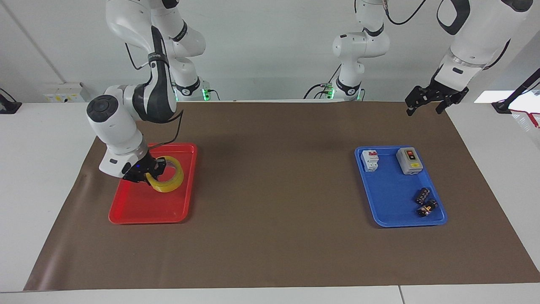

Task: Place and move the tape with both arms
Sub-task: 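Carry the tape roll with the right gripper into the red tray, then lower the tape roll into the red tray and open the right gripper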

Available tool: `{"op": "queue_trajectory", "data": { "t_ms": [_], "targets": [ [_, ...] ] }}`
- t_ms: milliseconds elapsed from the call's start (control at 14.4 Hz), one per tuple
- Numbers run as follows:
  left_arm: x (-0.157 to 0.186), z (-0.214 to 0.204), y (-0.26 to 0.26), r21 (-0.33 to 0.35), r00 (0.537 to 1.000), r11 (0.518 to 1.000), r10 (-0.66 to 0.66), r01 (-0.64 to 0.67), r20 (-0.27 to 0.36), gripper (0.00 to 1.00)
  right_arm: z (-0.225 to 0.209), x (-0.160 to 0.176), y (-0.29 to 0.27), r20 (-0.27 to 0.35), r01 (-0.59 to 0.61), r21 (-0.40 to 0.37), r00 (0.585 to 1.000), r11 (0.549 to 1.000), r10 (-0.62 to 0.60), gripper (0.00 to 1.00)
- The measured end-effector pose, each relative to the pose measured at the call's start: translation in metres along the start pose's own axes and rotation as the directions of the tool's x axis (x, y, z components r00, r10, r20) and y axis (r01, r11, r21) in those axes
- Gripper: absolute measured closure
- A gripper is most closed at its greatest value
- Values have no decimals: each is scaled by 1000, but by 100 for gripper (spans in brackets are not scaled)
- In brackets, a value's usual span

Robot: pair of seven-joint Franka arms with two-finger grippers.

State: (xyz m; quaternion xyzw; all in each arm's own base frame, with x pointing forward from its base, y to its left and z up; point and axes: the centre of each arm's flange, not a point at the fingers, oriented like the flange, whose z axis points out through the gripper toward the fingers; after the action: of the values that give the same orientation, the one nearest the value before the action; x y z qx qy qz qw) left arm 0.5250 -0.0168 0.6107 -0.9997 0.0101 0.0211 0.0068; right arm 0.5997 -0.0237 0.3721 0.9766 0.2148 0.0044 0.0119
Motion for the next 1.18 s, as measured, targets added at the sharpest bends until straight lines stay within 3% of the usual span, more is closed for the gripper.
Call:
{"op": "queue_trajectory", "data": {
  "t_ms": [418,766,1184],
  "targets": [
    [0,0,0,0,1000,1000,0,0,0,0,27,-44,16,-33,35,-19,999,999,-36,79],
    [0,0,0,0,1000,1000,0,0,0,0,42,-52,17,-69,26,-42,997,999,-29,79],
    [0,0,0,0,1000,1000,0,0,0,0,66,-56,20,-53,19,-34,998,999,-21,79]
  ]
}}
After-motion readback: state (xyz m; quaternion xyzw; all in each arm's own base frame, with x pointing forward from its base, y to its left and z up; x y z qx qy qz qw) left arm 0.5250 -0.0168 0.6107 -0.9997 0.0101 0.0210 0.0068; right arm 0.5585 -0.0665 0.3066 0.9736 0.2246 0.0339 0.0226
